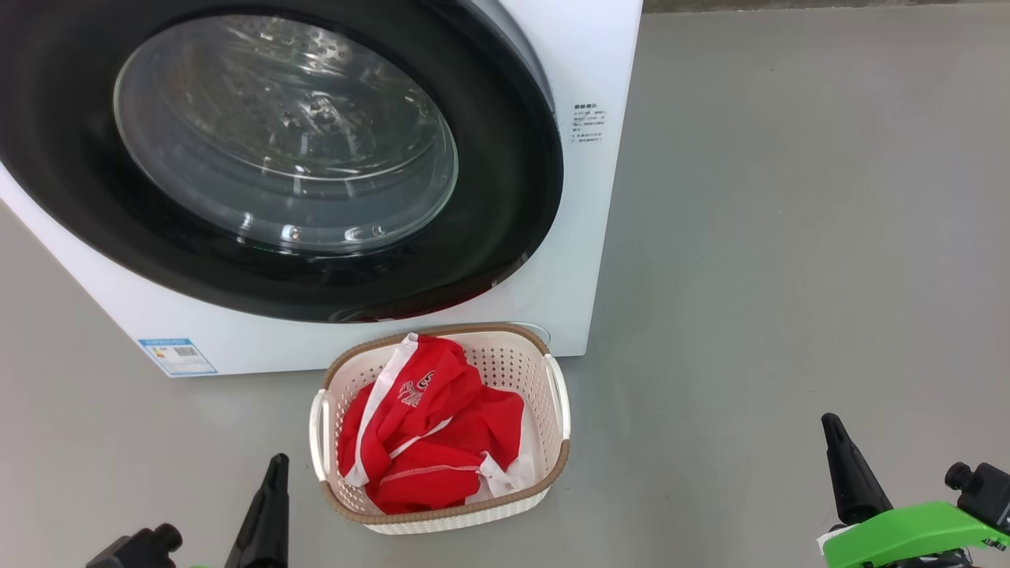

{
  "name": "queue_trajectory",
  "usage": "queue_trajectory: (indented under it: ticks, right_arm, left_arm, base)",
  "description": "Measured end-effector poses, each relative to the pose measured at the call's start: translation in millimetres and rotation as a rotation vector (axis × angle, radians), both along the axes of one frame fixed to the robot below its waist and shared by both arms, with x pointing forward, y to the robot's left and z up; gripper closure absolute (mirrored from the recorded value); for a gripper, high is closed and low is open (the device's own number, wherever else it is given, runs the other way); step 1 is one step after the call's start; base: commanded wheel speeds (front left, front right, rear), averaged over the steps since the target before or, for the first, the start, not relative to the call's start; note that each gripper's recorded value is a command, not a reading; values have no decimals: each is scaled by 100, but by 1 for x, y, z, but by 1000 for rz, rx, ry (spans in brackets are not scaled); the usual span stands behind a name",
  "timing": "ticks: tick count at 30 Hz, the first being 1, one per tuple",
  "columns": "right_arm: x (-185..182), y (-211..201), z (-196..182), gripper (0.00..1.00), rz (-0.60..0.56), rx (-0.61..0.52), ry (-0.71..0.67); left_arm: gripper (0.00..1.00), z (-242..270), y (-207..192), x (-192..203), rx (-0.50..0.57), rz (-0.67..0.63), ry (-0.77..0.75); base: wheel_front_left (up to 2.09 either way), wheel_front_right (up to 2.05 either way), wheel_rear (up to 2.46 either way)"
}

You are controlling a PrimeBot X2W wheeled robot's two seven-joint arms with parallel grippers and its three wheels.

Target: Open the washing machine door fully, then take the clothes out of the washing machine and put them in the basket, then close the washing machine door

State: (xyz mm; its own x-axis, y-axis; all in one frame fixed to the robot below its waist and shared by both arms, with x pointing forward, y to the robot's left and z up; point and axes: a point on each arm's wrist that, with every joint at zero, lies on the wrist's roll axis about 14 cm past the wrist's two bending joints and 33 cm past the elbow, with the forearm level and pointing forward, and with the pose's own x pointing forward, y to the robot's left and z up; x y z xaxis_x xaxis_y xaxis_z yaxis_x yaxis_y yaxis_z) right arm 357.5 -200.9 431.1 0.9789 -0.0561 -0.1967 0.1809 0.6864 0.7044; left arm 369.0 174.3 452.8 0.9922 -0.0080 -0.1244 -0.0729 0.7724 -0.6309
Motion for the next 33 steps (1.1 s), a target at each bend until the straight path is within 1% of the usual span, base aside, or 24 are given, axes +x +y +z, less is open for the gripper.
queue_trajectory:
  ticks: [11,33]
  right_arm:
    - [0,-4,2,100,-35,104,-2]
    - [6,-2,13,100,-59,298,-30]
  left_arm:
    - [100,1,3,0,-116,22,12]
    - [100,3,7,0,-342,59,22]
  base:
    - [0,0,0]
    - [0,0,0]
